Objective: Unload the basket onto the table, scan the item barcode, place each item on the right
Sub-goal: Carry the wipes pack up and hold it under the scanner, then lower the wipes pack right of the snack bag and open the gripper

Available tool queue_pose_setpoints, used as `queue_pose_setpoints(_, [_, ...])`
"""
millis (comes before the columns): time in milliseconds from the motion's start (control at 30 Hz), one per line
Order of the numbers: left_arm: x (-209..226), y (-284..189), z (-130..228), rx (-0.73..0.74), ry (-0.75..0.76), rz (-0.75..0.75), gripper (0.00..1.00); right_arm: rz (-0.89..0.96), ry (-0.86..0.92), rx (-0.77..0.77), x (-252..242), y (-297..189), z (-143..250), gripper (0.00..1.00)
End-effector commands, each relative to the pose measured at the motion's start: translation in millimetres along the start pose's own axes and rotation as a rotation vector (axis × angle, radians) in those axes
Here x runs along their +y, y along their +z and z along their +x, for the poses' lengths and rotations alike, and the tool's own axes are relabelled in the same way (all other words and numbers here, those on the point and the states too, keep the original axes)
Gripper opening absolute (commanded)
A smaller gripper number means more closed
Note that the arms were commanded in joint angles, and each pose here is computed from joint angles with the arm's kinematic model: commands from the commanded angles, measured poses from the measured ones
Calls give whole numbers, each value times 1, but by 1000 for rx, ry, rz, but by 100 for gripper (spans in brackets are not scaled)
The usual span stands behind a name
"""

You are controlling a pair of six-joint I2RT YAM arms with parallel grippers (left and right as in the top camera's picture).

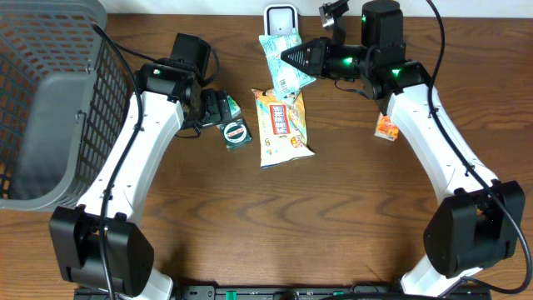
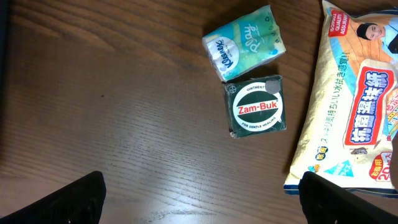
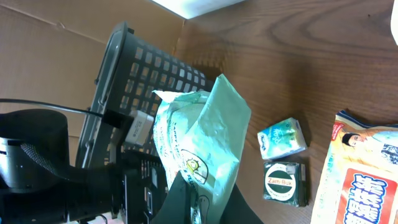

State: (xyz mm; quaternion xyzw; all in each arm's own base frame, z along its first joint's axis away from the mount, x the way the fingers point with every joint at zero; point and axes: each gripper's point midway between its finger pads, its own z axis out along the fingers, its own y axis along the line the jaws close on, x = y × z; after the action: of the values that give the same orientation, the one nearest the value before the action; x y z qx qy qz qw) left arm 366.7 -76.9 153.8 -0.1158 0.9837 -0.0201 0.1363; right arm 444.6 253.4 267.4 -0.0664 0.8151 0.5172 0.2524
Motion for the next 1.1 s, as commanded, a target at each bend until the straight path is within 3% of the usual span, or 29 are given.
queue_pose_setpoints(0, [2, -2, -3, -11, 3, -8, 98, -2, -68, 2, 7, 0, 2, 1])
queue_pose_setpoints(267, [2, -2, -3, -11, 3, -8, 98, 210, -80, -29, -32, -3, 2, 1])
queue_pose_setpoints(500, [2, -2, -3, -11, 3, -8, 98, 897, -214, 5, -128, -54, 20, 1])
queue_pose_setpoints(700, [2, -2, -3, -11, 3, -8, 97, 1423, -329, 16, -155, -126, 19, 1])
queue_pose_setpoints(800, [2, -2, -3, -11, 3, -8, 98, 1534, -348, 16, -158, -144, 18, 1])
queue_pose_setpoints(1067, [2, -2, -3, -11, 3, -8, 98, 1593, -340, 107, -191, -137, 34, 1])
